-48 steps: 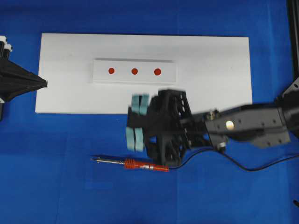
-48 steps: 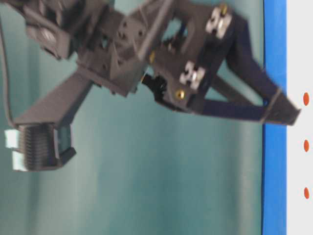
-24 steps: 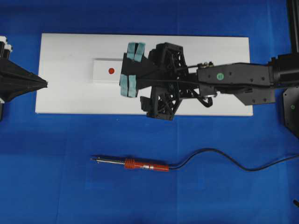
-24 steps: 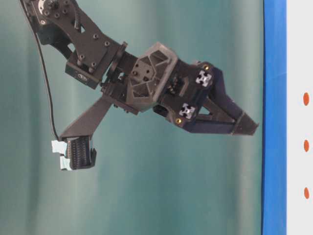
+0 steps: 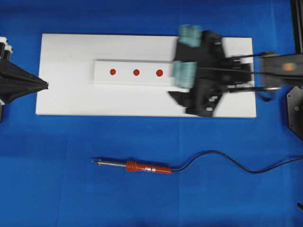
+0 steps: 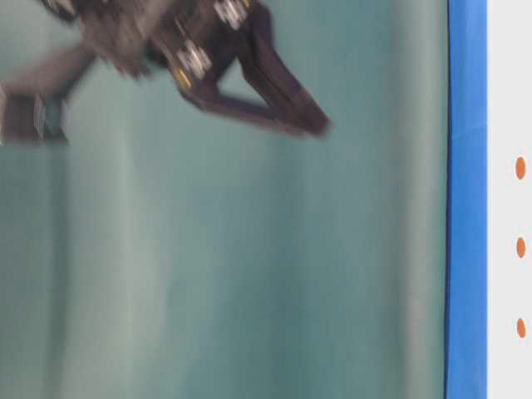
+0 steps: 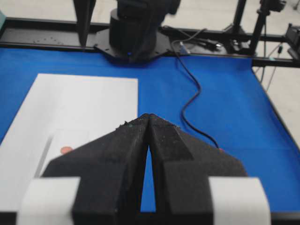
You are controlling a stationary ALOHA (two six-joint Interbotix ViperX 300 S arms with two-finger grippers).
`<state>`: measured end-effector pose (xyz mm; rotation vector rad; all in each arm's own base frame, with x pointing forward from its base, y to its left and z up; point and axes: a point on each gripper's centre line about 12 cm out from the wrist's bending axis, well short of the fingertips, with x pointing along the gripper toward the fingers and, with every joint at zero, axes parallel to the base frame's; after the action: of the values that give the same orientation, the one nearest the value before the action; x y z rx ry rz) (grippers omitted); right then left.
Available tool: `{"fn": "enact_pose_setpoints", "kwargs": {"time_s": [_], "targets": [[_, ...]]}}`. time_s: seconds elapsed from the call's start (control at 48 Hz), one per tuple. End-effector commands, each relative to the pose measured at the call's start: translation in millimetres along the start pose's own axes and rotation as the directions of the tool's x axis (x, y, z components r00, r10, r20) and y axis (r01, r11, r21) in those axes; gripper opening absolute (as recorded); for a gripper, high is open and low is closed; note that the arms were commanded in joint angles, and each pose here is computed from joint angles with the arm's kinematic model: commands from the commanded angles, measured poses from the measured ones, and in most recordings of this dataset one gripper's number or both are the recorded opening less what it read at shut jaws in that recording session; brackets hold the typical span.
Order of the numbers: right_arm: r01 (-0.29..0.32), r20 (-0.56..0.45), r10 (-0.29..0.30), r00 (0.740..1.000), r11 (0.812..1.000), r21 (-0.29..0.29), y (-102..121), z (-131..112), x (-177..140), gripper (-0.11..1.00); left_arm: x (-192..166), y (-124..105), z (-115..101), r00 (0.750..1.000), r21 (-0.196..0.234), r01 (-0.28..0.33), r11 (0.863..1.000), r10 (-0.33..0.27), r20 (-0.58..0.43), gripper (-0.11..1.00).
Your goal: Touch the tip of the soldering iron to the mark.
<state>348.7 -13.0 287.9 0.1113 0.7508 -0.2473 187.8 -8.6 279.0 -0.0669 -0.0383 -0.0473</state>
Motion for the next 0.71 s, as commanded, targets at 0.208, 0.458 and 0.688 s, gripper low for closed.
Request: {"fn": "enact_pose_setpoints", "kwargs": {"time_s": [0.208, 0.458, 0.688], "targets": [[-0.068, 0.207, 0.059, 0.977, 0.997, 0.035, -21, -24, -79, 0.84, 1, -1, 4, 1.000, 0.000, 0.003, 1.000, -0.003, 0.011, 0.00], [-0.089, 0.292, 0.073, 0.954, 0.995, 0.044, -36, -55, -116, 0.84, 1, -1, 5, 1.000, 0.000, 0.006, 1.000, -0.006, 0.015, 0.00], [-0.105, 0.333, 0.083, 0.939, 0.993, 0.049, -45, -89, -129, 0.84, 2, -1, 5, 1.000, 0.000, 0.003, 1.000, -0.003, 0.018, 0.00]]}}
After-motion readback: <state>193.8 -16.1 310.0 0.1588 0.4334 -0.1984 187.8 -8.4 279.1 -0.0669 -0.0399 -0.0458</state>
